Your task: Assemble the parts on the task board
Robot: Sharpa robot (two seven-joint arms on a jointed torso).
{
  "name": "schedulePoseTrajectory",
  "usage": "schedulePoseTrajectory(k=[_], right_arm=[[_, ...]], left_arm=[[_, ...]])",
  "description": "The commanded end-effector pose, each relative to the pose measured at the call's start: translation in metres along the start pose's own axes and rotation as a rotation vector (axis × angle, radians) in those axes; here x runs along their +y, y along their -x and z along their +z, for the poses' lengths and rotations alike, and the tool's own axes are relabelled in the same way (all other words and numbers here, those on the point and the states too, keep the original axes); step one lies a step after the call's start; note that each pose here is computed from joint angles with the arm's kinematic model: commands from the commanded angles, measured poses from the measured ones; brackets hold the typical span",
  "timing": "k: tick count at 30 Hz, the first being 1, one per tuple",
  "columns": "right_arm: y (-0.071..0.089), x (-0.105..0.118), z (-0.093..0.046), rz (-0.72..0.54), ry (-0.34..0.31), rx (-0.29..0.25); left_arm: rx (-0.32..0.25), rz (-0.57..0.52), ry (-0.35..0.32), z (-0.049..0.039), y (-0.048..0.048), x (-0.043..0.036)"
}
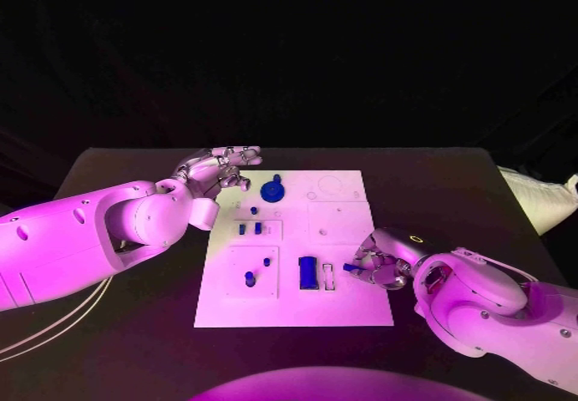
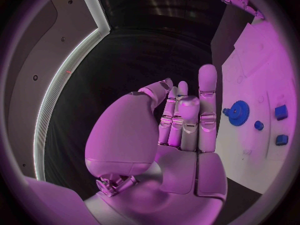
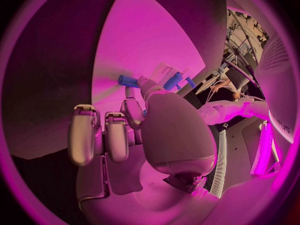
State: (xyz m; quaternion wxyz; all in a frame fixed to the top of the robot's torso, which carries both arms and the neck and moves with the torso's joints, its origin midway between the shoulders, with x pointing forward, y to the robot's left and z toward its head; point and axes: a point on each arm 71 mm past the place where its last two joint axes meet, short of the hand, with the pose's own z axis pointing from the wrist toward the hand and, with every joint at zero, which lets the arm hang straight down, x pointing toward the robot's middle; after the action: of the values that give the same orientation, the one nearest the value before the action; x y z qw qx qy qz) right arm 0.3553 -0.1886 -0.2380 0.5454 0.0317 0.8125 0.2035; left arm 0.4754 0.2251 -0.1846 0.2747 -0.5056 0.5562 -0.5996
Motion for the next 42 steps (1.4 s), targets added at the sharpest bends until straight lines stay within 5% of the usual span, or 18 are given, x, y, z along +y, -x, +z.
schedulePoseTrajectory(k=[1, 42], right_arm=[[-0.001, -0.001, -0.002, 0.153, -0.052, 0.019], [-0.020, 0.016, 0.015, 0.157, -0.041, 0.150]], left_arm=[[0.023, -0.002, -0.006, 0.0000, -0.0028, -0.0006], [0.036, 0.003, -0.001, -0.0008, -0.0059, -0.0002]])
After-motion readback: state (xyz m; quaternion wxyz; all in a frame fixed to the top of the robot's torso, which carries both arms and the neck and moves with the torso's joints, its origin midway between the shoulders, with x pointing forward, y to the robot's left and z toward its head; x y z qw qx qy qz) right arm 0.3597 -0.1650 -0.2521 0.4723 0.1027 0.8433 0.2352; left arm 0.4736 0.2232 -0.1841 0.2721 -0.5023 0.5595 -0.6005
